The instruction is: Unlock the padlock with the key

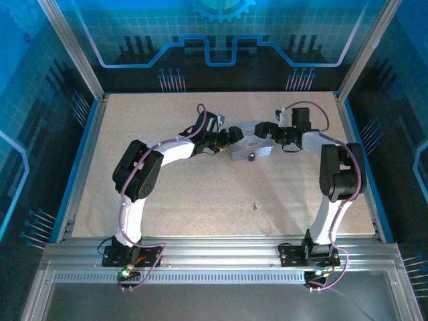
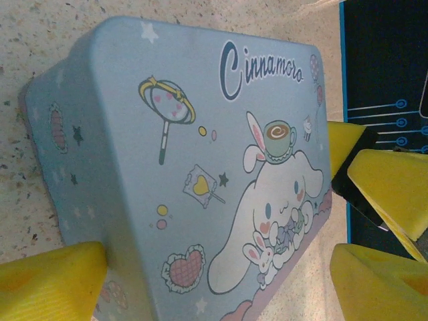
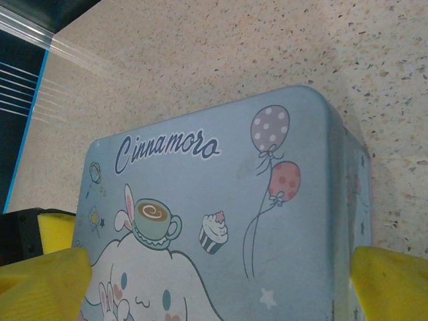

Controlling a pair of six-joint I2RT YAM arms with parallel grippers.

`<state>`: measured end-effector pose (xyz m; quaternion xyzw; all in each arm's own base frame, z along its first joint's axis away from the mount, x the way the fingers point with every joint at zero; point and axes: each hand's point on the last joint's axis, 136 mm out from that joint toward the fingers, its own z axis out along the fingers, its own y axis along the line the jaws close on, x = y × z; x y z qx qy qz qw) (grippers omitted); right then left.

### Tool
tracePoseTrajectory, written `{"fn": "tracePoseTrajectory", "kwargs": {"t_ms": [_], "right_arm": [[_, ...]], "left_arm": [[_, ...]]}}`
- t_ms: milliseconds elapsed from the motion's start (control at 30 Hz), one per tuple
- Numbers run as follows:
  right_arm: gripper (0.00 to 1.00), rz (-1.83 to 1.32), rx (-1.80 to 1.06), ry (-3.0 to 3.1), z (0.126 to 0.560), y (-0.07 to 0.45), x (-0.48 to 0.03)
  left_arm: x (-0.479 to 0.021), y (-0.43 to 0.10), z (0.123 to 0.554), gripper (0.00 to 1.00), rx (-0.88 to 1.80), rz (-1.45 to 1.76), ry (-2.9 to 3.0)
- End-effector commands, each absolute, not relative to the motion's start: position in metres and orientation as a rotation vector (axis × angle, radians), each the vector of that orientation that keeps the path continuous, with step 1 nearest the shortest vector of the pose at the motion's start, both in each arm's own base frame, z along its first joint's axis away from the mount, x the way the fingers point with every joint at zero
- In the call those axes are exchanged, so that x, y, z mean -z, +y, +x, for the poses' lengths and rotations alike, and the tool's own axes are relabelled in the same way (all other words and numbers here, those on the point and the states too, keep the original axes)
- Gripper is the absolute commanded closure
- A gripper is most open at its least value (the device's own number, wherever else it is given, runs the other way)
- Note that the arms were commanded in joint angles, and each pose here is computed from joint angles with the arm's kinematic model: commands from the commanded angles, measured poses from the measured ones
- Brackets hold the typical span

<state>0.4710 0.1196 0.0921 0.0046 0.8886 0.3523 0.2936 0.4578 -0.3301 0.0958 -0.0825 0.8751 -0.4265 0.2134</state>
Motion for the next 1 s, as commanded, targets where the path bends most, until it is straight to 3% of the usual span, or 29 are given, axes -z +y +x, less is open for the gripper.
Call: {"fn": "tracePoseTrajectory", "kwargs": {"t_ms": [0, 500, 967], "right_arm": [[0.0, -0.077, -1.017, 2.369, 0.456, 0.144, -0.102], [0.0, -0.15, -1.046, 2.383, 0.414, 0.171, -0.11], [0.0, -0.289, -1.084, 2.419, 0.358, 0.228, -0.104]], "left_arm": [[-0.1, -0.341, 0.459, 0.12, 1.205, -0.176, 2.426], [-0.113, -0.314, 0.444, 0.12, 1.094, -0.147, 2.415], [-0.108, -0.263, 0.421, 0.11, 0.995, -0.208, 2.414]]}}
